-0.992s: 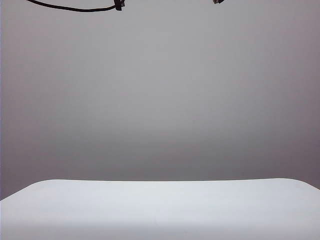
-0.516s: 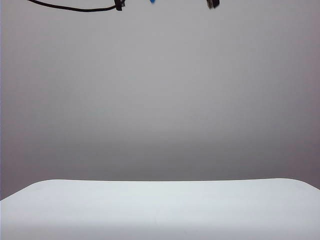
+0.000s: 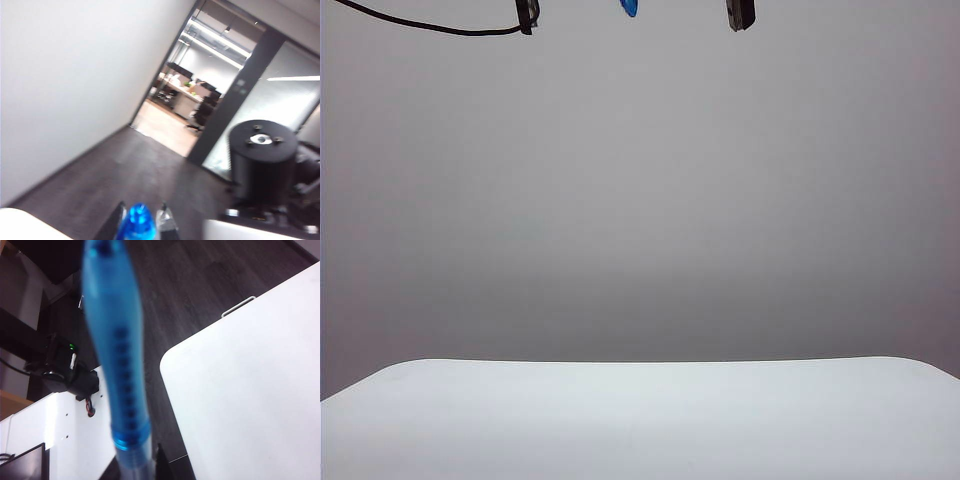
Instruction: Pick up the pen and remove the cap.
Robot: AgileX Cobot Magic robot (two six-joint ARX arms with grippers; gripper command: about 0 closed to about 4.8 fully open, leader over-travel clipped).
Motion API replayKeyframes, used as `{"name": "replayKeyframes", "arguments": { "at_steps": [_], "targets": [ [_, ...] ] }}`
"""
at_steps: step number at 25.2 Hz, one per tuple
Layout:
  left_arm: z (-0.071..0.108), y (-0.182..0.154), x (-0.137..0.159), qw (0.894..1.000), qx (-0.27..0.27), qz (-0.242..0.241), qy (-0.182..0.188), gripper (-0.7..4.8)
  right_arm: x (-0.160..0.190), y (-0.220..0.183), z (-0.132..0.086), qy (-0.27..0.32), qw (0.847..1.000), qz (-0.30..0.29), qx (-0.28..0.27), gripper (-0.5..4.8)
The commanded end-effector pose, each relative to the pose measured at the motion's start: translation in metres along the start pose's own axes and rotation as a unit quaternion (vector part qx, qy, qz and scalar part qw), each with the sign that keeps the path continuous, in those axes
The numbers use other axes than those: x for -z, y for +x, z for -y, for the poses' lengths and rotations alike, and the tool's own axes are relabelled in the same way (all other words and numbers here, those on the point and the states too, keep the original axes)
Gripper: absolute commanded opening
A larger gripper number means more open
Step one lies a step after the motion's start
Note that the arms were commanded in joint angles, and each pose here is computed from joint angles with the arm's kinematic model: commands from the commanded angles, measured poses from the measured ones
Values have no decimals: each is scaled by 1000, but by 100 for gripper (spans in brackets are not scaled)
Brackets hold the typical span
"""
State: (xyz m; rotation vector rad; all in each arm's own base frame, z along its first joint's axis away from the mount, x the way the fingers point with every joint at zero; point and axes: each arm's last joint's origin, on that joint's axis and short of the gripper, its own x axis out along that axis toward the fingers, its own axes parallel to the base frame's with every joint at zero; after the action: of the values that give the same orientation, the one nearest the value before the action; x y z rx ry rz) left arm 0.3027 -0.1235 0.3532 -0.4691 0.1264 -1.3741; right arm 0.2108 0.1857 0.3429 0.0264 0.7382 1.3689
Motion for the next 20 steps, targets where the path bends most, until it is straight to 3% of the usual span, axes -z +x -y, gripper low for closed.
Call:
{"name": "replayKeyframes", "arguments": {
  "at_steps": [1,3,5,10,13,17,19,20],
  "targets": [
    [-12,-22,-9,998,-48,11,39,-5,2,-2,0,3,999,-9,33,-2],
    [-29,-46,-7,994,-110,-7,19,-5,7,-1,8,17,989,-33,142,-1],
    [-35,-55,-2,989,-143,-21,7,-5,11,2,15,23,980,-45,194,-1],
    [-39,-61,21,966,-236,-104,19,-5,28,7,50,72,962,-86,250,-2],
    [-37,-55,41,932,-313,-179,38,-5,42,12,77,116,948,-122,269,-1],
    [-30,-44,67,870,-397,-289,51,-5,57,17,110,158,926,-157,305,-1],
    [-28,-38,77,845,-419,-328,52,-5,63,18,120,174,920,-170,309,-2],
    [-27,-32,89,826,-429,-362,45,-5,71,22,130,188,911,-190,314,-1]
  ]
}}
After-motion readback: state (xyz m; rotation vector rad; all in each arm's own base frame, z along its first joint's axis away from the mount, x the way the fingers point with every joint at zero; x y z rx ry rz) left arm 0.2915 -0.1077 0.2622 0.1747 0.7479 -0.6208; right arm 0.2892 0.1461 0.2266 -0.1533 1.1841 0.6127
